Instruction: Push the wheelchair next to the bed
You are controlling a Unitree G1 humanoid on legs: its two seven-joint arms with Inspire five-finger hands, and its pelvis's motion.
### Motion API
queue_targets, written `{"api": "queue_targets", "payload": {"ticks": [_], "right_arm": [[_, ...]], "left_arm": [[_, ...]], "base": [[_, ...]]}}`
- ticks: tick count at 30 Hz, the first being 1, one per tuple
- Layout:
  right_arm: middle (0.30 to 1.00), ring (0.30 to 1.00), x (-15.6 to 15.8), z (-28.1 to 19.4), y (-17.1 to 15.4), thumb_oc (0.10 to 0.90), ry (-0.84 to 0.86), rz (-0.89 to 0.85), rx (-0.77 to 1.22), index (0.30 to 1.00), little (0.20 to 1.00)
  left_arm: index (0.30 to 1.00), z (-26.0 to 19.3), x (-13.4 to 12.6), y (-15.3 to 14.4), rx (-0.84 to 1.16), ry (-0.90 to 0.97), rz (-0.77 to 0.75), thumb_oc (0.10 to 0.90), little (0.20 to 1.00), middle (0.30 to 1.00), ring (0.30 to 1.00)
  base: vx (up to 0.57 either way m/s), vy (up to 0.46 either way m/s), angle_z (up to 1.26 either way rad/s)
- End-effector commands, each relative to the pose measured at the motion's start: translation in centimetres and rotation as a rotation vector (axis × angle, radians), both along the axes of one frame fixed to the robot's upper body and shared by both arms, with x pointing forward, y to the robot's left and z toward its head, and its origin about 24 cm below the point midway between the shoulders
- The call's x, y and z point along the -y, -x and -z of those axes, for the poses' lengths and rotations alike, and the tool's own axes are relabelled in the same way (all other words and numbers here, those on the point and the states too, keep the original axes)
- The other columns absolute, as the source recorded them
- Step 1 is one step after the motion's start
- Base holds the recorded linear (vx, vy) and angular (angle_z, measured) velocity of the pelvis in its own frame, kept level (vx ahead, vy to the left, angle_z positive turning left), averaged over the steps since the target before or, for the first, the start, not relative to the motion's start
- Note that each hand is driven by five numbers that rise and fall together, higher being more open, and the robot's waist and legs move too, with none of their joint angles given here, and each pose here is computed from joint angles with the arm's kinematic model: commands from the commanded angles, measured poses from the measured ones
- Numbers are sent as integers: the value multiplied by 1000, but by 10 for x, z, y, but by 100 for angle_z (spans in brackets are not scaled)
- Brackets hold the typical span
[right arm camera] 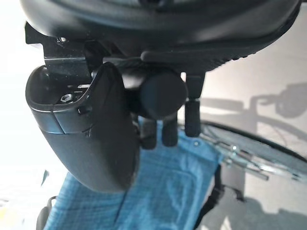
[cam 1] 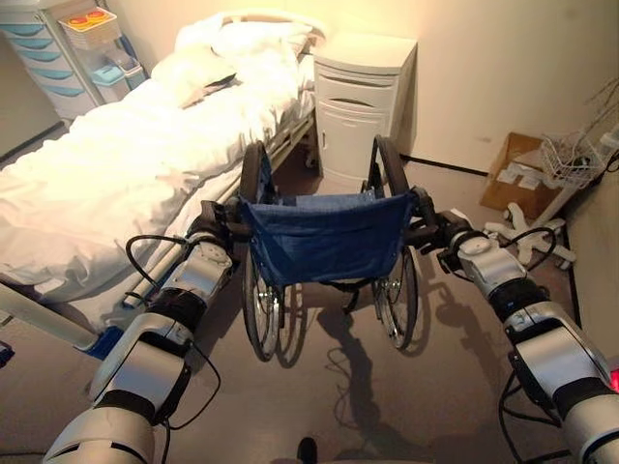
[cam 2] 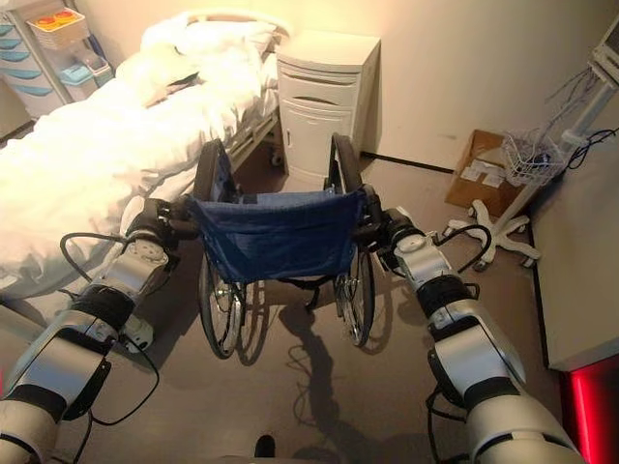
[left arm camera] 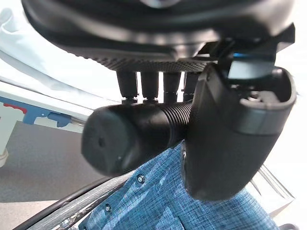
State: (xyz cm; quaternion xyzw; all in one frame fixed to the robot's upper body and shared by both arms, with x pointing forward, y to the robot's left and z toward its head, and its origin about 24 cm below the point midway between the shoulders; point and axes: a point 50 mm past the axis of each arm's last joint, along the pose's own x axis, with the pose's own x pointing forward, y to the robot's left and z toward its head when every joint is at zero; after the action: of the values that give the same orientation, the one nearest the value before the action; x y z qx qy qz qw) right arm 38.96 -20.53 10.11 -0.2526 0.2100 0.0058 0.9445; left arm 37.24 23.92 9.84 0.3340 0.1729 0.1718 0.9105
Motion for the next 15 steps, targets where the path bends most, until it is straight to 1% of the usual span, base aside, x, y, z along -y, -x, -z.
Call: {"api": "queue_targets", "payload": {"ticks": [1, 2, 6, 15], "right_arm": [[714, 714, -25, 4, 6, 676, 182, -226, 68, 714, 714], [900, 900, -27, 8, 7, 800, 161, -221, 56, 900, 900], [900, 900, -31, 20, 13, 800, 98, -228, 27, 900, 900], [900, 900, -25, 34, 27, 800, 56, -215, 54, 900, 900]], "left_arm": [[338, 33, 18, 5, -182, 22, 111, 425, 338, 338, 338], [900, 37, 18, 7, -185, 24, 111, 800, 900, 900, 900], [900, 47, 21, 13, -173, 36, 125, 800, 900, 900, 900], [900, 59, 24, 26, -102, 44, 134, 800, 900, 900, 900]], "base": [[-15, -13, 3], [3, -11, 3], [0, 0, 0], [-9, -10, -1]]}}
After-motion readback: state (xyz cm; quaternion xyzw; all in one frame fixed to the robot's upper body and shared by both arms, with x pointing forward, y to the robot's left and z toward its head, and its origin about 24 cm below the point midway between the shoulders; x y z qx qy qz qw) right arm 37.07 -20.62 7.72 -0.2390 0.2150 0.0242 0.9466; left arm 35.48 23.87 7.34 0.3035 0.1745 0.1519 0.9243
